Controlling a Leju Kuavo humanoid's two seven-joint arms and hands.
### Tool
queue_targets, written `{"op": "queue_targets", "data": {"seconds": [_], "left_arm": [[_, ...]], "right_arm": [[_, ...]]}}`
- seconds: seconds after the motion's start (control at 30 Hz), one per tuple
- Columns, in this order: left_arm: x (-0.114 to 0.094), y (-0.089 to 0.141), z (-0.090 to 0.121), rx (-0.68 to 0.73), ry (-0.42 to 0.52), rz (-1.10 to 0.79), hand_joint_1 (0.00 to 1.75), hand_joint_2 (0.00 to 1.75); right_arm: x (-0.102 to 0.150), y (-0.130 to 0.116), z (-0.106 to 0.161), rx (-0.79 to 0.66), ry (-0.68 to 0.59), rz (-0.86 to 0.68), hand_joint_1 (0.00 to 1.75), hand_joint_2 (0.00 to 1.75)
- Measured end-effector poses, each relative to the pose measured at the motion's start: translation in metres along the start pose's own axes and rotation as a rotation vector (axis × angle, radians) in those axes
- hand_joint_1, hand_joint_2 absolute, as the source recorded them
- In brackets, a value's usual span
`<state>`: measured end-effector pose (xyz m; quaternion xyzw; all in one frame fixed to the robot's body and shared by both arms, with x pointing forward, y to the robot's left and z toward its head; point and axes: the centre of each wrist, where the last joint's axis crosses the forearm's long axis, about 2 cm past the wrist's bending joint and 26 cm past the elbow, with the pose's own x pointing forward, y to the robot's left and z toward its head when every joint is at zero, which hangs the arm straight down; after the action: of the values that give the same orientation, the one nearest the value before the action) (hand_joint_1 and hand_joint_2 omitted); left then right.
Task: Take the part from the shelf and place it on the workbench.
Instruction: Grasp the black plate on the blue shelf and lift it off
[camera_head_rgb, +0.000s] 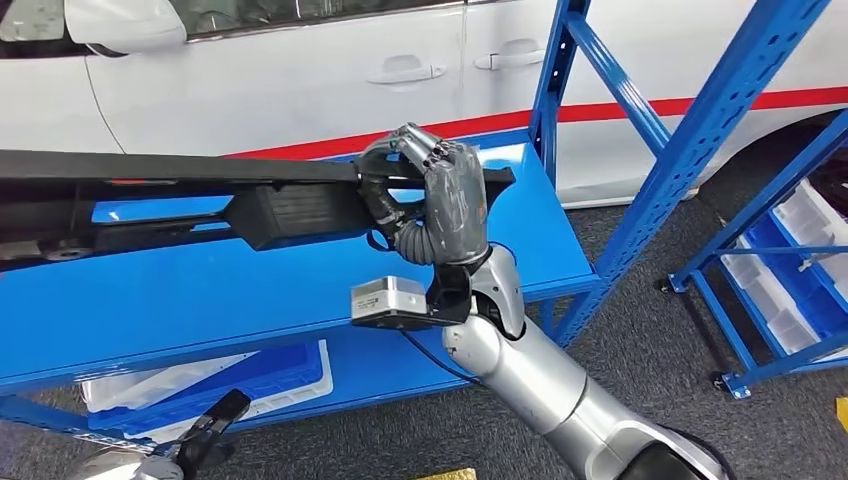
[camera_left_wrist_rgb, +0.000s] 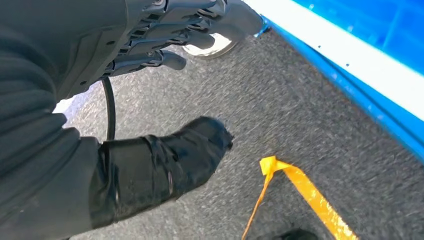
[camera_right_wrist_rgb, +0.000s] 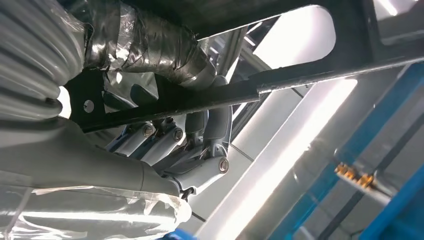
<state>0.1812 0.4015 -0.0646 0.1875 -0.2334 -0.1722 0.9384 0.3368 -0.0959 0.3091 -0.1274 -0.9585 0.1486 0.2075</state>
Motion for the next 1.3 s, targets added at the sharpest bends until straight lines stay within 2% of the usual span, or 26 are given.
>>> {"op": "queue_targets", "data": {"seconds": [0.4, 0.67, 0.8, 1.07, 1.3], "left_arm": [[-0.017, 0.007, 0.001, 0.013, 0.007, 0.044, 0.00, 1.75], [-0.040, 0.008, 0.005, 0.025, 0.025, 0.109, 0.00, 1.75], [-0.048, 0.009, 0.007, 0.029, 0.038, 0.126, 0.00, 1.75], [-0.054, 0.018, 0.007, 0.034, 0.057, 0.118, 0.00, 1.75], [-0.044, 0.021, 0.005, 0.034, 0.056, 0.111, 0.00, 1.75]], "right_arm": [[0.020, -0.010, 0.005, -0.038, -0.057, -0.158, 1.71, 1.75], [0.022, -0.009, 0.021, -0.053, -0.031, -0.363, 1.71, 1.75], [0.023, -0.008, 0.028, -0.062, -0.017, -0.402, 1.71, 1.75], [0.029, -0.011, 0.033, -0.090, 0.002, -0.454, 1.71, 1.75], [0.032, -0.016, 0.041, -0.095, 0.028, -0.471, 1.71, 1.75]]}}
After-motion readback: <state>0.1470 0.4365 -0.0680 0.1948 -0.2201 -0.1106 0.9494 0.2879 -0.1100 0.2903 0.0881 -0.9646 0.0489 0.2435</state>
